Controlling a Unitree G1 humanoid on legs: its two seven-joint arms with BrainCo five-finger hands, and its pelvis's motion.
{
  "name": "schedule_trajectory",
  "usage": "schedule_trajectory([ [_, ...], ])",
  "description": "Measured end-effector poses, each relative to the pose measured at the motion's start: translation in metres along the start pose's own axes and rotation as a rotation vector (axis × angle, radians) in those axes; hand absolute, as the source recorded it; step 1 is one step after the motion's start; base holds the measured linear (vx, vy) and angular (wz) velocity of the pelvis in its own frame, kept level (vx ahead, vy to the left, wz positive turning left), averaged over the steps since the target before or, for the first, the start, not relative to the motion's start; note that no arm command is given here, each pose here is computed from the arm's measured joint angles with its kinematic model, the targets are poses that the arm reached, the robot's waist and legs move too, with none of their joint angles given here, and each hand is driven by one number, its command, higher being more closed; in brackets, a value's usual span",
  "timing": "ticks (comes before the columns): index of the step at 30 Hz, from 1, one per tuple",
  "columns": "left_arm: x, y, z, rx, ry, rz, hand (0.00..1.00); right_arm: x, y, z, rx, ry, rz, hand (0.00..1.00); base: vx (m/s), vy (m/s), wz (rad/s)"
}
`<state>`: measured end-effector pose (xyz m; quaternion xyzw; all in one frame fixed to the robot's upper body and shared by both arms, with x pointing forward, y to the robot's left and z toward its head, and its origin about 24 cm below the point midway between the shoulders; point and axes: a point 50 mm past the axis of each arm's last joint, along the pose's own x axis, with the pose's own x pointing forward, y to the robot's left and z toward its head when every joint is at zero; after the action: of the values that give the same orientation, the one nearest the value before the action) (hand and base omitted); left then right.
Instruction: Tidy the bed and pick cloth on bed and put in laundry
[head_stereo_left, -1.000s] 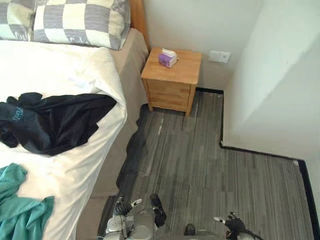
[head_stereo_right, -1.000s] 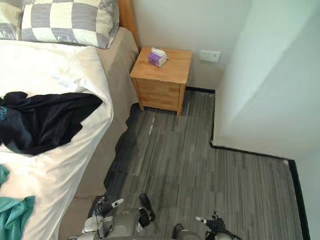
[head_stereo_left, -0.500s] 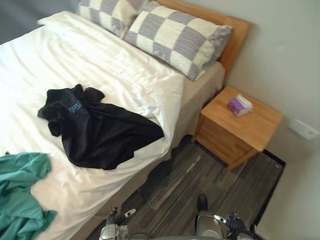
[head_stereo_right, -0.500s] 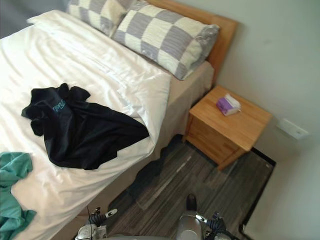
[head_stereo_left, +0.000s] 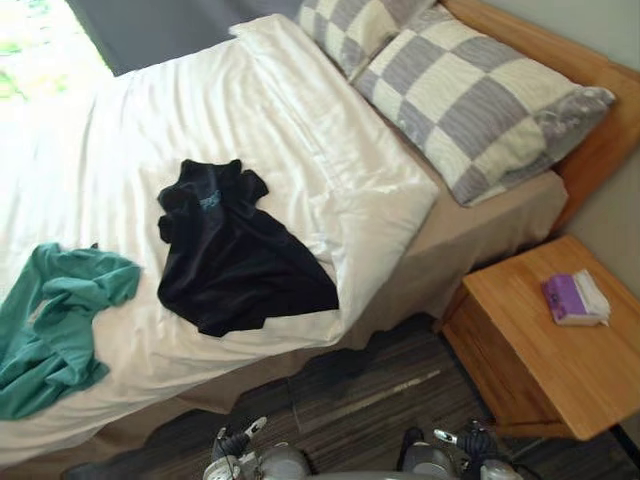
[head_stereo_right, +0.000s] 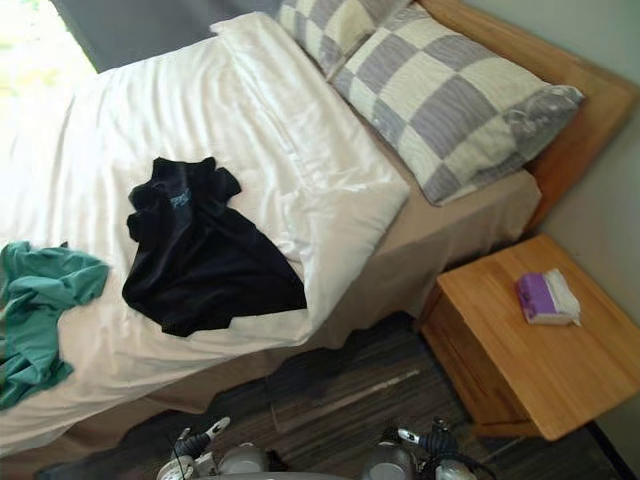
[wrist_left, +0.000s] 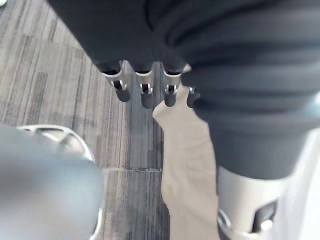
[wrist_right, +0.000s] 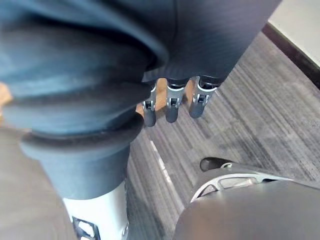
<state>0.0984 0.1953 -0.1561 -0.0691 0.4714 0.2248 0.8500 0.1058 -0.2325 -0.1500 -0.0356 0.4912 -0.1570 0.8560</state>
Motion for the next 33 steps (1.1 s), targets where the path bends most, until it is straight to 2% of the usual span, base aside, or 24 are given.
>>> schedule_trajectory([
  [9, 0.007, 0.001, 0.013, 0.245, -0.015, -0.043, 0.0, -0.008, 0.009, -0.015, 0.163, 0.018, -0.019, 0.0, 0.14, -0.037, 0.63],
  [13, 0.006, 0.006, 0.005, 0.203, 0.017, -0.018, 0.0, -0.015, 0.003, -0.036, 0.343, 0.091, -0.094, 0.0, 0.13, -0.311, 0.6],
  [15, 0.001, 0.007, -0.008, 0.146, 0.058, -0.003, 0.0, -0.015, -0.013, -0.023, 0.422, 0.016, -0.146, 0.0, 0.14, -0.148, -0.34],
  [17, -0.003, 0.014, -0.022, 0.102, 0.096, 0.03, 0.0, -0.023, -0.038, 0.009, 0.456, -0.162, -0.233, 0.0, 0.09, -0.097, -0.48],
  [19, -0.005, 0.019, -0.024, 0.083, 0.09, 0.053, 0.0, -0.039, -0.069, 0.043, 0.446, -0.351, -0.358, 0.0, 0.04, -0.06, -0.1],
  [21, -0.007, 0.026, -0.027, 0.089, 0.087, 0.088, 0.0, -0.069, -0.104, 0.08, 0.396, -0.56, -0.557, 0.0, -0.02, -0.007, 0.14],
  [25, -0.009, 0.041, -0.032, 0.146, 0.105, 0.119, 0.0, -0.108, -0.114, 0.136, 0.304, -0.837, -0.705, 0.0, -0.05, 0.005, 0.15],
  [29, -0.009, 0.044, -0.03, 0.209, 0.097, 0.099, 0.0, -0.13, -0.101, 0.189, 0.161, -1.073, -0.672, 0.0, -0.06, 0.007, 0.22],
  [30, -0.008, 0.043, -0.028, 0.241, 0.086, 0.087, 0.0, -0.137, -0.096, 0.213, 0.087, -1.164, -0.637, 0.0, -0.06, 0.016, 0.25],
  [33, -0.008, 0.042, -0.028, 0.285, 0.084, 0.06, 0.0, -0.143, -0.084, 0.247, -0.034, -1.274, -0.55, 0.0, -0.05, -0.004, 0.29],
])
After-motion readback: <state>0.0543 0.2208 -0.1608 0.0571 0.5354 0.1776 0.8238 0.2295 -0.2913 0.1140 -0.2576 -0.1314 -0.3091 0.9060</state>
